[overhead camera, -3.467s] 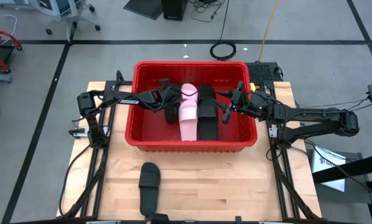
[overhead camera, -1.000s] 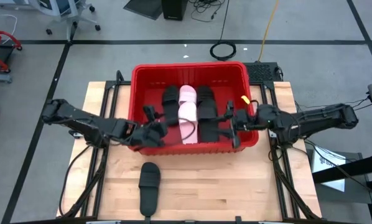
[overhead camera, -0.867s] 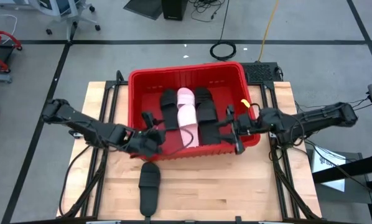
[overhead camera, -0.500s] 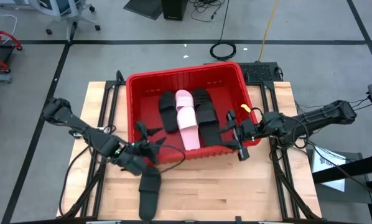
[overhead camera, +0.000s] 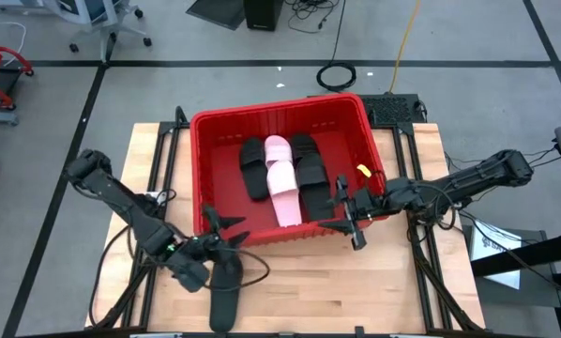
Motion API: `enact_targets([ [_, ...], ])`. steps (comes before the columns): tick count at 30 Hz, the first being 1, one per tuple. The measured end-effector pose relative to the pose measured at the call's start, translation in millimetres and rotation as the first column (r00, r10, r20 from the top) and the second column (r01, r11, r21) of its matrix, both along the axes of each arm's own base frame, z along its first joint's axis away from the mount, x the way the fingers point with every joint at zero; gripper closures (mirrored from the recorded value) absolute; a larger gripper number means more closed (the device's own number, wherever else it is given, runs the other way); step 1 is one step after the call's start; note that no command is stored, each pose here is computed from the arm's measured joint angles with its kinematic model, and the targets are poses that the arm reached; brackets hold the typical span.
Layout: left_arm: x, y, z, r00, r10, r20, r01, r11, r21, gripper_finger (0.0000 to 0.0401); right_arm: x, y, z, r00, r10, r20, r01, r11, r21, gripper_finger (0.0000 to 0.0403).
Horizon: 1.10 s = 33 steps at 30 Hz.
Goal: Pick and place slides into bin
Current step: Put the black slide into the red bin
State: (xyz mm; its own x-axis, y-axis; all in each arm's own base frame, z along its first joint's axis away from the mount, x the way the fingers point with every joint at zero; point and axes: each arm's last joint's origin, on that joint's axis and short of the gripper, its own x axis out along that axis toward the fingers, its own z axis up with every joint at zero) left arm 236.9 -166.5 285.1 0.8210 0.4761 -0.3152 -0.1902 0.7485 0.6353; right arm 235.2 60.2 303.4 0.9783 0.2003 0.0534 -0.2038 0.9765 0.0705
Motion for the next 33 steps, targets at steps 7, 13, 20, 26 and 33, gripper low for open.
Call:
enact_targets([
  [7,27,13,-25,0.987,0.157,-0.027,-0.152,0.980,0.129,0.0197,4,1,-1,1.000,0.002,0.014,-0.002,1.000,0.004,0.0238],
  [13,38,28,-32,0.960,0.279,0.006,-0.274,0.937,0.219,0.0197,4,1,-1,1.000,0.002,0.022,-0.002,1.000,-0.011,0.0238],
  [20,41,39,-33,0.936,0.350,0.032,-0.345,0.897,0.277,0.0197,4,1,-1,1.000,0.002,0.029,-0.001,1.000,-0.028,0.0238],
  [26,45,47,-32,0.923,0.381,0.052,-0.382,0.890,0.247,0.0197,4,1,-1,1.000,0.002,0.027,-0.002,1.000,-0.021,0.0238],
  [33,44,29,-27,0.964,0.265,-0.009,-0.251,0.925,0.284,0.0197,4,1,-2,1.000,0.004,0.009,-0.004,1.000,0.001,0.0238],
])
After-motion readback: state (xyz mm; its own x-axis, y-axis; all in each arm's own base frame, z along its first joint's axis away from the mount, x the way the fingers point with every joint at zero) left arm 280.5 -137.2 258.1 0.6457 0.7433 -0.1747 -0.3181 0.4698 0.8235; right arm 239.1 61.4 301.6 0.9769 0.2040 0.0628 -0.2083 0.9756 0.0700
